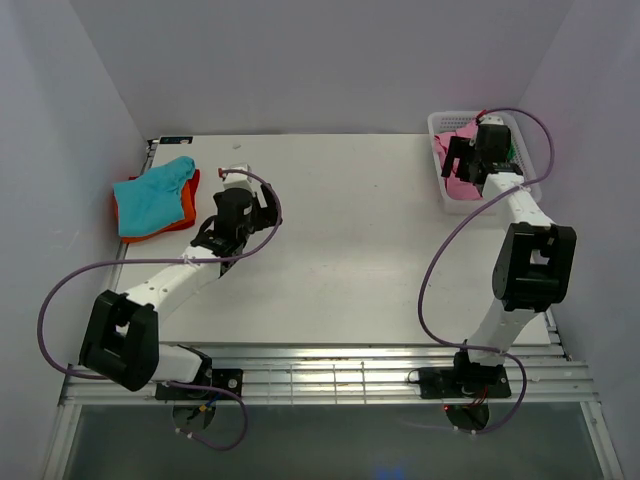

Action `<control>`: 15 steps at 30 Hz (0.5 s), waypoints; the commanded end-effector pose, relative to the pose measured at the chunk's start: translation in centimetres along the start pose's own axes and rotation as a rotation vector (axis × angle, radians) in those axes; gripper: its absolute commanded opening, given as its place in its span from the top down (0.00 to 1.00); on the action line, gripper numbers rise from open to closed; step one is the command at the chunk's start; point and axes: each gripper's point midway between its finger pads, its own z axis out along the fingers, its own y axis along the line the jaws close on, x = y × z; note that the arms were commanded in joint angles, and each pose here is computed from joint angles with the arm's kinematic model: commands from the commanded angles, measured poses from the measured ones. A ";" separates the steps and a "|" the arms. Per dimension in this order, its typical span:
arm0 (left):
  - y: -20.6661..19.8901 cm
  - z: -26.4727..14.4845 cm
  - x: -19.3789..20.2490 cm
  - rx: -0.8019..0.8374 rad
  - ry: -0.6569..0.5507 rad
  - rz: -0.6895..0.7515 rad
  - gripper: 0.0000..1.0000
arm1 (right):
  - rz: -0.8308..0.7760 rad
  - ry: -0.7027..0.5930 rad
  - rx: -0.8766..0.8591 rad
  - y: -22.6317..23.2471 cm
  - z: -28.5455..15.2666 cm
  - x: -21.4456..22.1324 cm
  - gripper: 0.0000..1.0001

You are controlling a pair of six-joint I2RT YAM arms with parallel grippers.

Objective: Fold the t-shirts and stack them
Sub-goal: Grab the tshirt from the pile

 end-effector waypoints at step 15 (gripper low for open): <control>0.8 -1.9 -0.9 -0.014 -0.043 0.005 0.02 | -0.005 -0.150 -0.059 -2.0 6.3 -9.6 0.10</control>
